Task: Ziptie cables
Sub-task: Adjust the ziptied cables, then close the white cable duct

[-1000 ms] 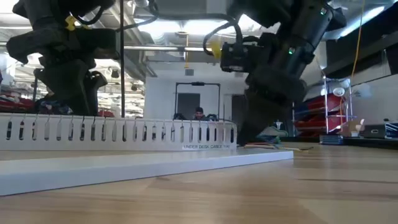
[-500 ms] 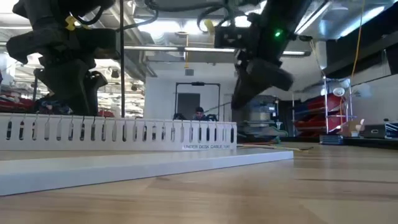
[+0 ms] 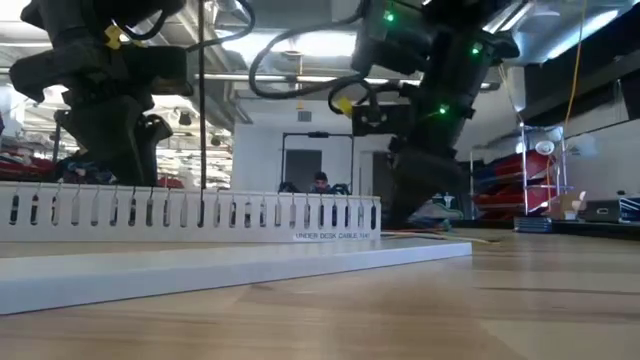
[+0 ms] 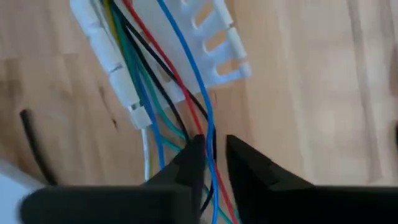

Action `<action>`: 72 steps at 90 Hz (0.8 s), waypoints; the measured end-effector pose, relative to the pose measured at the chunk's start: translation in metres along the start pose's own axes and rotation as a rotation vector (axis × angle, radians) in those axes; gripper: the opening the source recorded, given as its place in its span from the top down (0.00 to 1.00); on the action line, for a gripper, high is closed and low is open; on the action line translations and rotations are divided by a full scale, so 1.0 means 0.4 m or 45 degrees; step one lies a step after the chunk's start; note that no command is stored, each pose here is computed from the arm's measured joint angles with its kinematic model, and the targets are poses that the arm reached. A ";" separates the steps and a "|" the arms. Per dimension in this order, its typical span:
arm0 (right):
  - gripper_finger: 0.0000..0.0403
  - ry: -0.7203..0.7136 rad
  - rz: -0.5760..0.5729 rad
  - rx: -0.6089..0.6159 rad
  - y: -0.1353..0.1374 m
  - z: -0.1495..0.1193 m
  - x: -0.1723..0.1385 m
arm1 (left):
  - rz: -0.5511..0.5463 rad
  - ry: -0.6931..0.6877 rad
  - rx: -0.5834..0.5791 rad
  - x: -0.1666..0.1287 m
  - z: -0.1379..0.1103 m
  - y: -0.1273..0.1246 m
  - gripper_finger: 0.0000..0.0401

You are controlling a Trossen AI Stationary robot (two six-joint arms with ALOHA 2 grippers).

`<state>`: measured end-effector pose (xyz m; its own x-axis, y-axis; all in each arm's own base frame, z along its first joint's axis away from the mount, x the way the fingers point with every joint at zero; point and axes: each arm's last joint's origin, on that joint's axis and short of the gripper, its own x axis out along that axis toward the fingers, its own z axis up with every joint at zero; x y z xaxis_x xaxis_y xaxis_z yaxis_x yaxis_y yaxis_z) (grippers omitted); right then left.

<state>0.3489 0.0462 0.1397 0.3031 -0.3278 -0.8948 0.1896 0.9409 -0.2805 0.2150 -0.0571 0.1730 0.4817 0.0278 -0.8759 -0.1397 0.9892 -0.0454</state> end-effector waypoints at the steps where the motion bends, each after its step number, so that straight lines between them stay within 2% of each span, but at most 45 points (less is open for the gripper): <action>1: 0.79 0.001 0.000 0.000 0.000 0.000 0.000 | 0.001 0.000 -0.002 0.000 0.000 0.000 0.61; 20: 0.45 0.010 -0.004 -0.027 -0.008 0.000 -0.011 | 0.007 0.002 -0.049 0.001 0.003 0.009 0.47; 34: 0.28 0.022 0.003 -0.033 -0.033 -0.006 -0.063 | 0.016 0.014 -0.054 -0.001 0.004 0.011 0.41; 43: 0.23 -0.008 0.012 -0.024 -0.053 -0.009 -0.112 | 0.037 0.067 -0.051 -0.021 0.005 0.014 0.40; 54: 0.22 -0.060 0.070 -0.001 -0.074 -0.020 -0.162 | 0.035 0.055 -0.067 -0.061 0.015 0.015 0.40; 64: 0.22 -0.134 0.246 0.022 -0.070 -0.035 -0.184 | 0.002 -0.001 -0.077 -0.088 0.014 0.012 0.40; 72: 0.22 -0.277 0.415 0.026 -0.039 -0.040 -0.185 | -0.016 -0.024 -0.065 -0.100 0.012 0.007 0.40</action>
<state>0.3088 0.0572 0.2046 0.5409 -0.0247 -0.8407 0.0689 0.9975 0.0151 0.1995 -0.0546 0.2103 0.4997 0.0187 -0.8660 -0.1771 0.9809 -0.0810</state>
